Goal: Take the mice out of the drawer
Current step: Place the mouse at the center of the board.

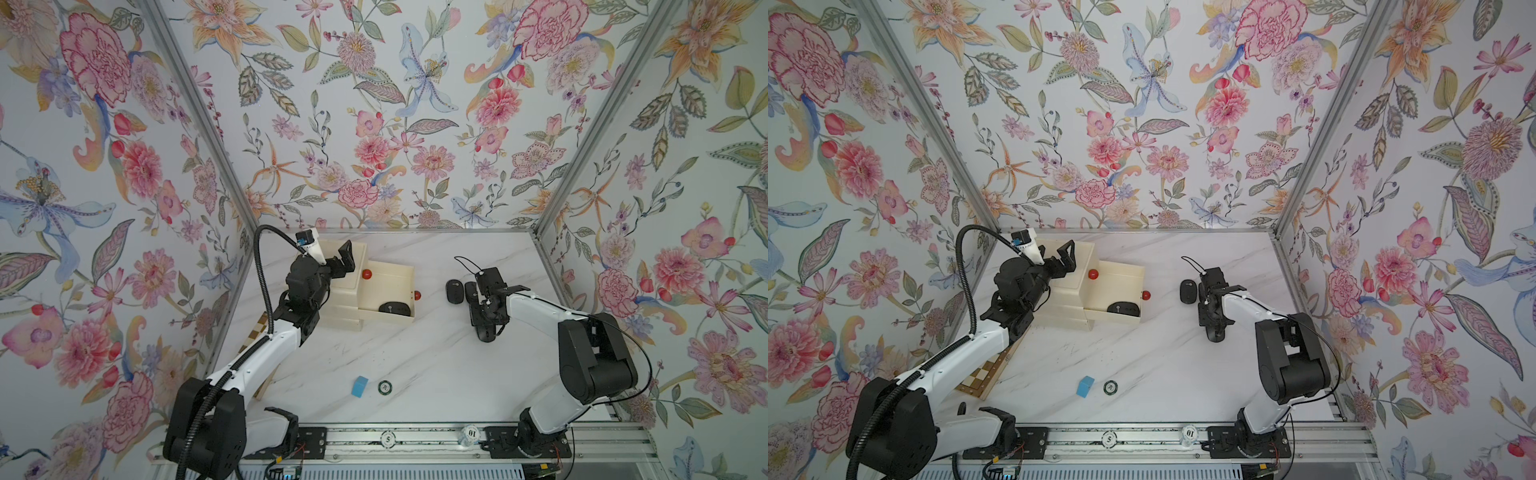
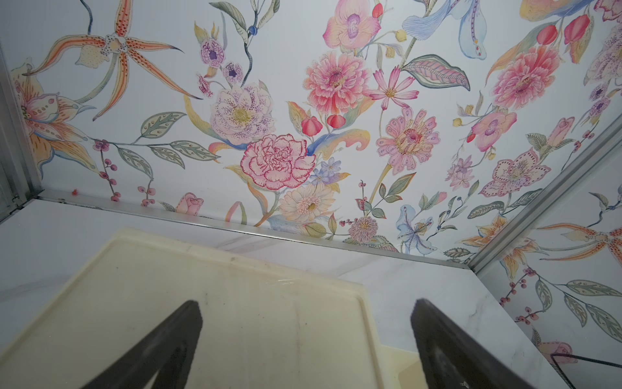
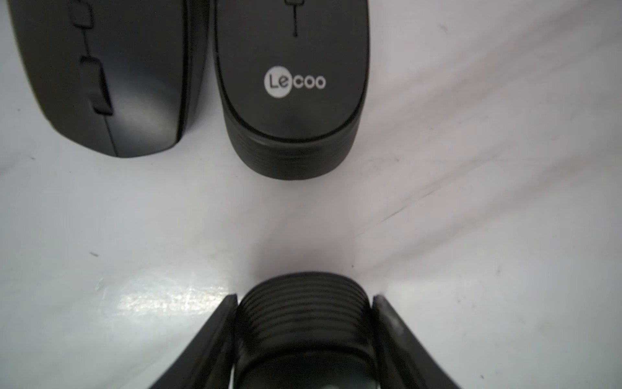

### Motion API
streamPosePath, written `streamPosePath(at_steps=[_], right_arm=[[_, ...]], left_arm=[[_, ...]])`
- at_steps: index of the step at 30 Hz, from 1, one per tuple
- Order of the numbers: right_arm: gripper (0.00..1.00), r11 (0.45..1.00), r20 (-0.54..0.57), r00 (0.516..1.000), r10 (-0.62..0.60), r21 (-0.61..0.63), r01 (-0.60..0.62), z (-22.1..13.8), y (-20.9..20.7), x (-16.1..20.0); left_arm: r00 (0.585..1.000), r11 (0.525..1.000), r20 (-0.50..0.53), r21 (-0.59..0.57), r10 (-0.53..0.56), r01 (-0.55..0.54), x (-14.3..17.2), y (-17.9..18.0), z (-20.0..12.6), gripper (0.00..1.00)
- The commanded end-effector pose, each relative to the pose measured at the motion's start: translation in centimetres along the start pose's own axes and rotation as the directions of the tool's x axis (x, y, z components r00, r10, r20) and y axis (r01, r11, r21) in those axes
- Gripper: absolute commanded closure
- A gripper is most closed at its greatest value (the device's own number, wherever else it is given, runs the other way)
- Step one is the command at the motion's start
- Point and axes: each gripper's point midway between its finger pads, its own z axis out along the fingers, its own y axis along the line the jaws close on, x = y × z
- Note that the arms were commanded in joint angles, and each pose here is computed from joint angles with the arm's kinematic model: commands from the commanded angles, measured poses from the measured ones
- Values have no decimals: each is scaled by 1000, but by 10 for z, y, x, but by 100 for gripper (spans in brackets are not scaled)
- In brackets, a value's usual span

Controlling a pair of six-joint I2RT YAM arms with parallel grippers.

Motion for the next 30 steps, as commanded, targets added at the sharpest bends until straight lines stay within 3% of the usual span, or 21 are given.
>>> streamPosePath(at_steps=[1,9,10,14,17,20,24,30], right_arm=[[38,1000,-12,1000,-20,6,20,7,-2,2],[24,1000,43,999,-12,-27,13,-9,2,-15],[16,999,62,998,-12,-34,14,-15,3,-20],[16,996,164,986,-32,-75,44,-49,15,-48],[16,977,285,952,-115,-142,160,-90,44,-78],[14,908,421,874,-244,-217,358,-135,90,-100],[14,774,557,753,-349,-282,567,-182,152,-114],[10,581,649,609,-456,-302,756,-206,220,-113]], left_arm=[[1000,1000,23,-10,11,-11,-7,4,-7,0],[1000,1000,30,-23,8,-7,-9,6,-13,0],[999,1000,30,-25,9,-9,-10,7,-14,0],[1000,999,27,-29,13,-12,-12,7,-16,0],[1000,999,13,-27,27,-26,-13,6,-17,0],[999,999,-2,-4,35,-35,-14,2,-19,0],[999,999,-21,23,35,-35,-14,-2,-21,0],[997,998,-52,50,49,-46,-11,-6,-29,0]])
